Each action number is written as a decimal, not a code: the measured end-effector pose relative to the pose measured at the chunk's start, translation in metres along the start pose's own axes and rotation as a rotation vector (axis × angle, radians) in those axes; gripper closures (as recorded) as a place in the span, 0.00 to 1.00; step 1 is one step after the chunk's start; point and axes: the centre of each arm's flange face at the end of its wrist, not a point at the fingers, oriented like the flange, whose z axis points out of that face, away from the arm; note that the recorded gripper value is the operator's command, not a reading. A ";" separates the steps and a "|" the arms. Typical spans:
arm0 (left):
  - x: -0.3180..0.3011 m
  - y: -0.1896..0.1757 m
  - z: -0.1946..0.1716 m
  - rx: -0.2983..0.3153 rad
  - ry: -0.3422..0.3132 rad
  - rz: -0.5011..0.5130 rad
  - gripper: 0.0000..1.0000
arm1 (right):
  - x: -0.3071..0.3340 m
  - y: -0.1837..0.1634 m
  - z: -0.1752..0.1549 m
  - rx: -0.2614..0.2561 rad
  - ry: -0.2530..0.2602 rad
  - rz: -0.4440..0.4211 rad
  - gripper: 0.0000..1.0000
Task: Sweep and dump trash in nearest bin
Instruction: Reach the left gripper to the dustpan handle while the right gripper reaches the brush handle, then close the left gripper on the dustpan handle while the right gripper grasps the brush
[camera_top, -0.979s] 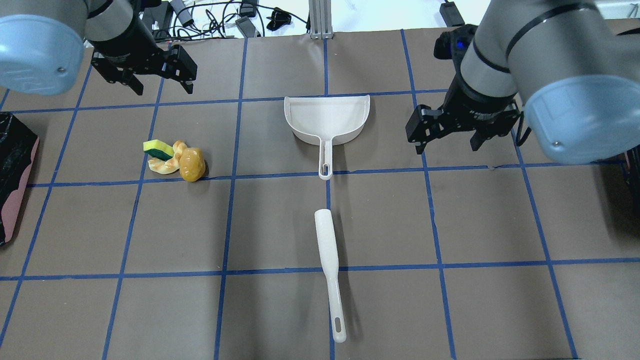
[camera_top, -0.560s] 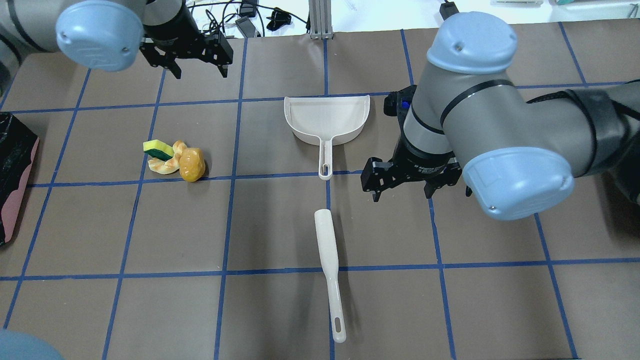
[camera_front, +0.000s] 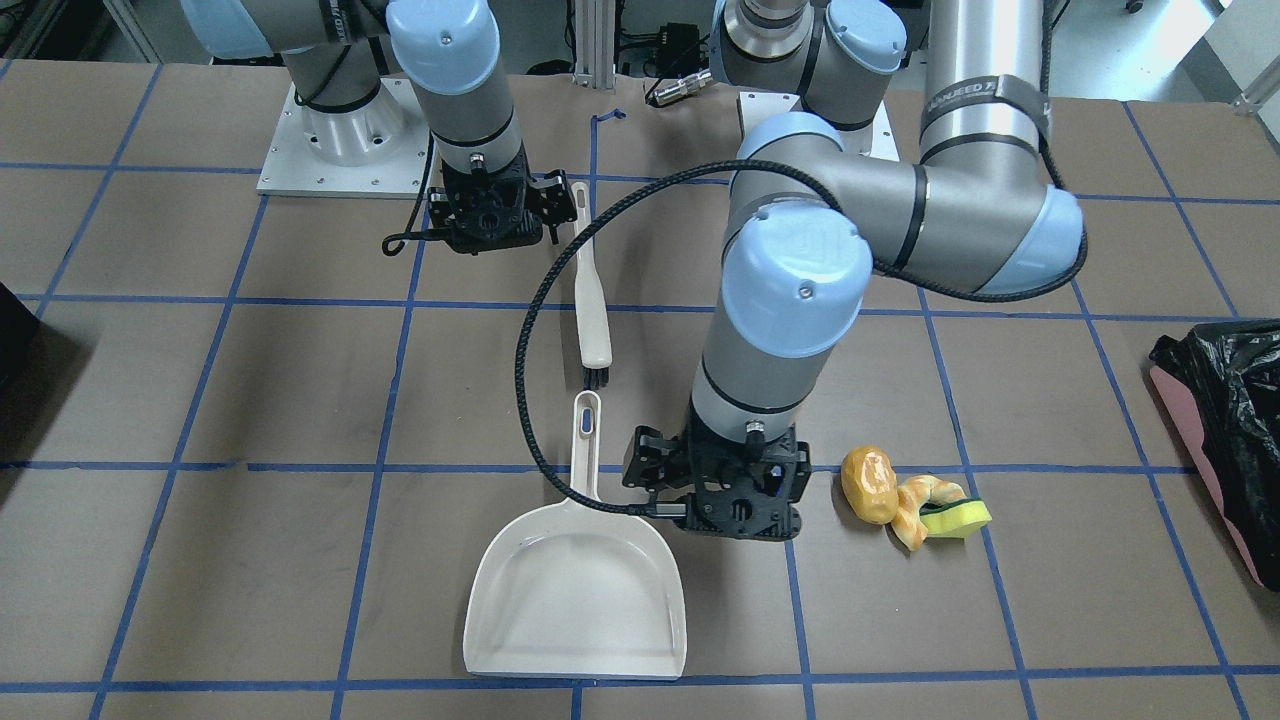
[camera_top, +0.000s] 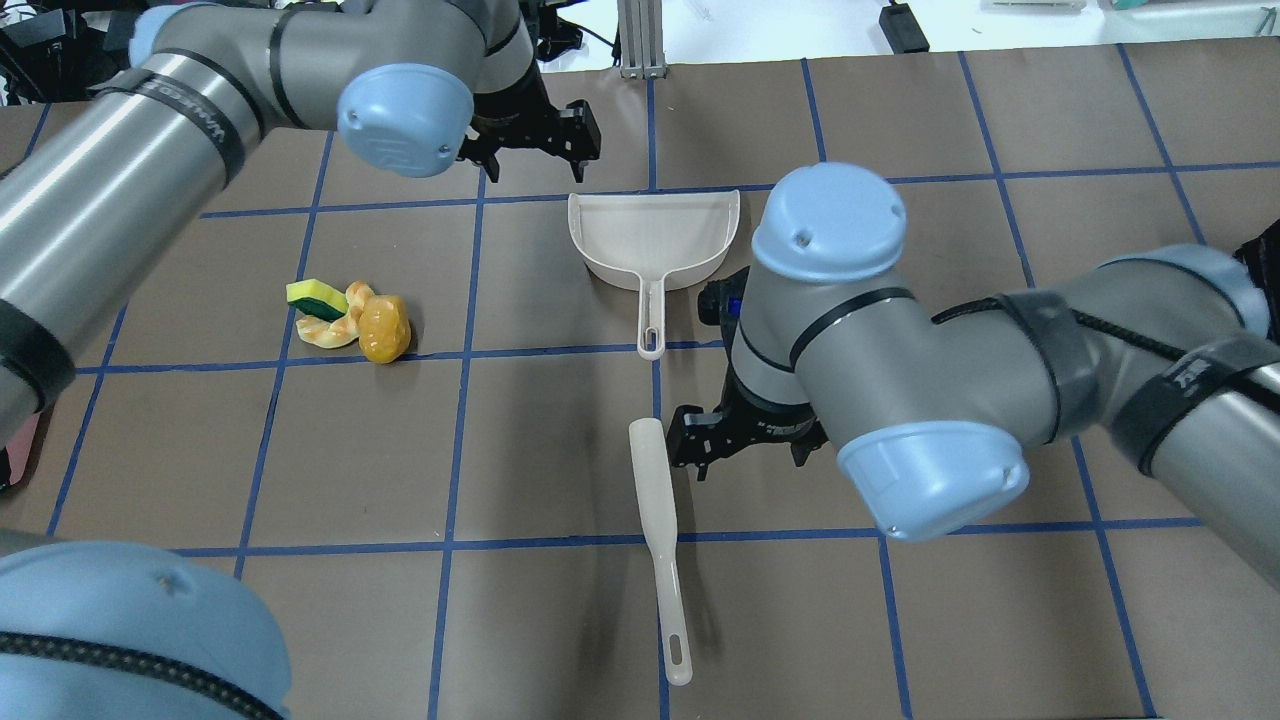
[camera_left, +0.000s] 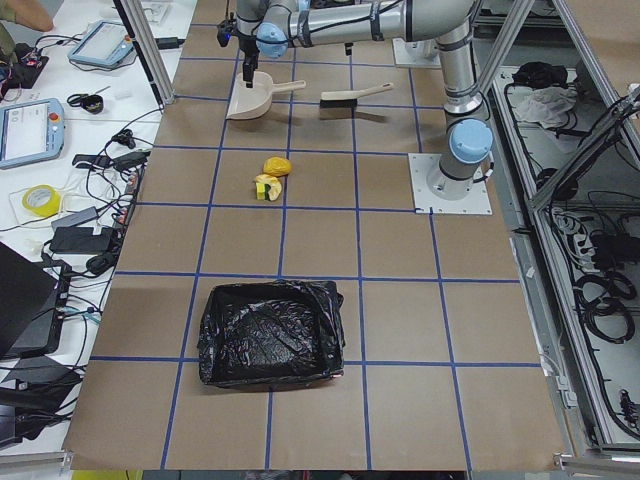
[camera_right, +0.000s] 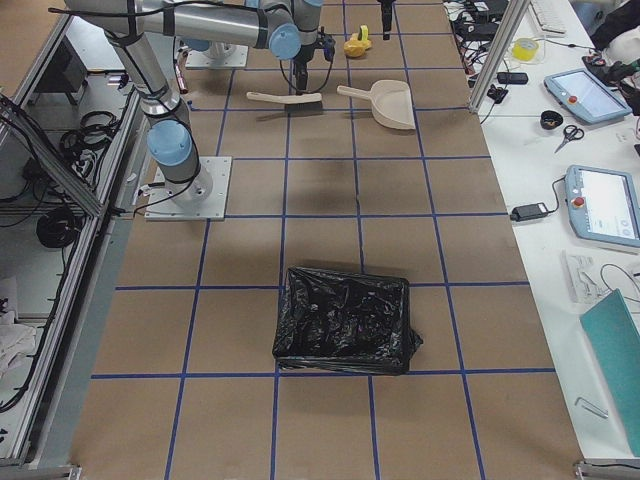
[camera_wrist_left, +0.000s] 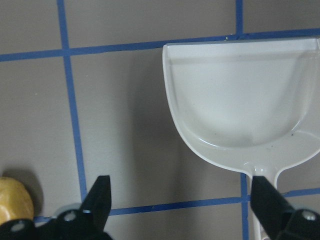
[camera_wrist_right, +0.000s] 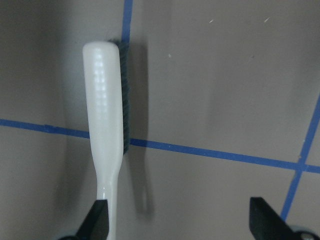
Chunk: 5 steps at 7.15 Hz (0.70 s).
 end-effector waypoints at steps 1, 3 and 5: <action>0.021 0.003 0.018 -0.015 0.020 0.004 0.00 | -0.016 0.007 0.024 -0.011 0.007 -0.014 0.00; 0.064 0.021 0.048 -0.061 0.030 0.054 0.02 | -0.045 0.023 0.050 -0.041 0.025 -0.068 0.07; 0.088 0.048 0.078 -0.124 0.023 0.100 0.01 | -0.062 0.044 0.068 -0.068 0.049 -0.120 0.09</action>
